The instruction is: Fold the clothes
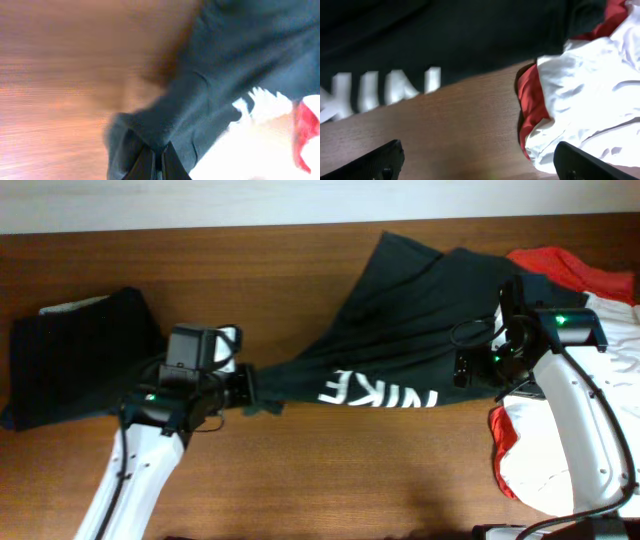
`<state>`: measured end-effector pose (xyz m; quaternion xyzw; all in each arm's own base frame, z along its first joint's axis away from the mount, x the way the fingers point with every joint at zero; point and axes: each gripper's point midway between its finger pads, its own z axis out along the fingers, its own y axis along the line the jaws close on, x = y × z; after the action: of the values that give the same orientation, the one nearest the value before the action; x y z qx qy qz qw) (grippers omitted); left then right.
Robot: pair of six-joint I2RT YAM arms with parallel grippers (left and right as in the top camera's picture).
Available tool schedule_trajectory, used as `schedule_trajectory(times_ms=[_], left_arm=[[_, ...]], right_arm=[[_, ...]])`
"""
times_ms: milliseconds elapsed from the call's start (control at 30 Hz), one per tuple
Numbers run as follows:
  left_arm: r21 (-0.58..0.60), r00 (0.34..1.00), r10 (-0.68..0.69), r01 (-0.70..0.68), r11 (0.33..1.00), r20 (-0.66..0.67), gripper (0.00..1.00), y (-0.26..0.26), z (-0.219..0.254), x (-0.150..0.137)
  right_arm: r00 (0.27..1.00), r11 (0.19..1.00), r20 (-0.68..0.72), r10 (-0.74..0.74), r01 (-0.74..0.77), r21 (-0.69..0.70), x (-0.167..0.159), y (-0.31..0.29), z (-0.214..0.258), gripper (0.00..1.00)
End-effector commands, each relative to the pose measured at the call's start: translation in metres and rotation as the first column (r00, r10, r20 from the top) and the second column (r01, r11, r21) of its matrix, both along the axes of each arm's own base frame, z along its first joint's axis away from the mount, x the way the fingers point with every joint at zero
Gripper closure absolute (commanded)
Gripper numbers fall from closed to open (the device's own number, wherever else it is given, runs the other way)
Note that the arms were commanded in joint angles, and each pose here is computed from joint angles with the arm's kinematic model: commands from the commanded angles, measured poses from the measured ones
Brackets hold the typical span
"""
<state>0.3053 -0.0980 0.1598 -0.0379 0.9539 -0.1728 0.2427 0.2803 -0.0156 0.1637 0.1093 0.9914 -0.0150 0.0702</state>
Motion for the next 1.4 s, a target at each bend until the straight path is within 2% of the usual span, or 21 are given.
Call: schedule_trajectory(times_ms=[0, 67, 133, 167, 200, 233, 267, 300, 367, 467, 600, 733, 833, 900, 933, 1033, 1100, 1200, 1367], left_arm=[[0.146, 0.919, 0.252, -0.306, 0.941, 0.304, 1.00, 0.093, 0.069, 0.044], [0.076, 0.834, 0.297, -0.372, 0.925, 0.465, 1.00, 0.116, 0.098, 0.084], [0.045, 0.769, 0.310, -0.401, 0.915, 0.559, 1.00, 0.130, 0.100, 0.131], [0.038, 0.777, 0.301, -0.384, 0.923, 0.553, 0.89, 0.128, 0.089, 0.144], [0.017, 0.819, 0.265, -0.317, 0.948, 0.508, 0.41, 0.115, 0.067, 0.156], [-0.001, 0.848, 0.239, -0.271, 0.963, 0.473, 0.01, 0.106, 0.053, 0.160], [-0.053, 0.906, 0.180, -0.173, 0.984, 0.384, 0.01, 0.085, 0.026, 0.158], [-0.162, 0.975, 0.080, -0.047, 0.986, 0.207, 0.01, 0.050, -0.015, 0.138], [-0.256, 0.999, 0.010, 0.001, 0.967, 0.043, 0.01, 0.023, -0.038, 0.109], [-0.286, 0.979, -0.105, 0.051, 0.957, -0.177, 0.01, -0.020, -0.060, 0.056], [-0.277, 0.928, -0.255, 0.179, 0.944, -0.272, 0.01, -0.072, -0.076, 0.012], [-0.271, 0.855, -0.323, 0.225, 0.936, -0.406, 0.02, -0.123, -0.104, -0.031], [-0.268, 0.796, -0.436, 0.351, 0.897, -0.420, 0.02, -0.162, -0.120, -0.061], [-0.249, 0.766, -0.485, 0.416, 0.874, -0.422, 0.10, -0.180, -0.130, -0.077], [-0.224, 0.753, -0.492, 0.439, 0.870, -0.437, 0.20, -0.187, -0.138, -0.087], [-0.217, 0.733, -0.516, 0.470, 0.855, -0.444, 0.21, -0.211, -0.151, -0.104], [-0.187, 0.743, -0.521, 0.491, 0.851, -0.421, 0.21, -0.218, -0.160, -0.103], [-0.121, 0.785, -0.457, 0.450, 0.885, -0.418, 0.25, -0.214, -0.169, -0.094], [0.017, 0.876, -0.313, 0.343, 0.939, -0.368, 0.41, -0.200, -0.176, -0.067]], right_arm=[[0.999, 1.000, 0.038, -0.010, 0.011, -0.024, 0.004, -0.006, 0.009, 0.01], [0.999, 1.000, 0.040, -0.010, 0.011, -0.024, 0.004, -0.005, 0.009, 0.01], [0.999, 1.000, 0.040, -0.010, 0.011, -0.023, 0.004, -0.005, 0.009, 0.01], [0.999, 1.000, 0.039, -0.010, 0.011, -0.023, 0.004, -0.005, 0.009, 0.01], [0.999, 1.000, 0.039, -0.010, 0.011, -0.023, 0.004, -0.005, 0.009, 0.01], [0.999, 1.000, 0.039, -0.010, 0.011, -0.023, 0.004, -0.005, 0.009, 0.01], [0.999, 1.000, 0.038, -0.010, 0.011, -0.023, 0.004, -0.005, 0.009, 0.01], [0.999, 1.000, 0.038, -0.010, 0.011, -0.023, 0.004, -0.005, 0.009, 0.01], [0.999, 1.000, 0.038, -0.010, 0.011, -0.023, 0.004, -0.005, 0.009, 0.01], [0.999, 1.000, 0.038, -0.010, 0.011, -0.023, 0.004, -0.005, 0.009, 0.01], [0.999, 1.000, 0.038, -0.010, 0.010, -0.020, 0.004, -0.005, 0.009, 0.01], [0.999, 1.000, 0.038, -0.012, 0.013, -0.020, 0.004, -0.005, 0.009, 0.01], [0.999, 1.000, 0.038, -0.013, 0.013, -0.019, 0.004, -0.005, 0.009, 0.01], [0.999, 1.000, 0.037, -0.013, 0.013, -0.019, 0.004, -0.005, 0.009, 0.01], [0.999, 1.000, 0.034, -0.013, 0.013, -0.019, 0.003, -0.005, 0.009, 0.02], [0.999, 1.000, 0.034, -0.012, 0.013, -0.016, 0.003, -0.004, 0.008, 0.01], [0.999, 1.000, 0.031, -0.012, 0.013, -0.016, 0.002, -0.004, 0.008, 0.01], [0.999, 1.000, 0.031, -0.012, 0.012, -0.015, 0.002, -0.004, 0.008, 0.01], [0.999, 1.000, 0.031, -0.012, 0.012, -0.015, 0.002, -0.004, 0.008, 0.01]])
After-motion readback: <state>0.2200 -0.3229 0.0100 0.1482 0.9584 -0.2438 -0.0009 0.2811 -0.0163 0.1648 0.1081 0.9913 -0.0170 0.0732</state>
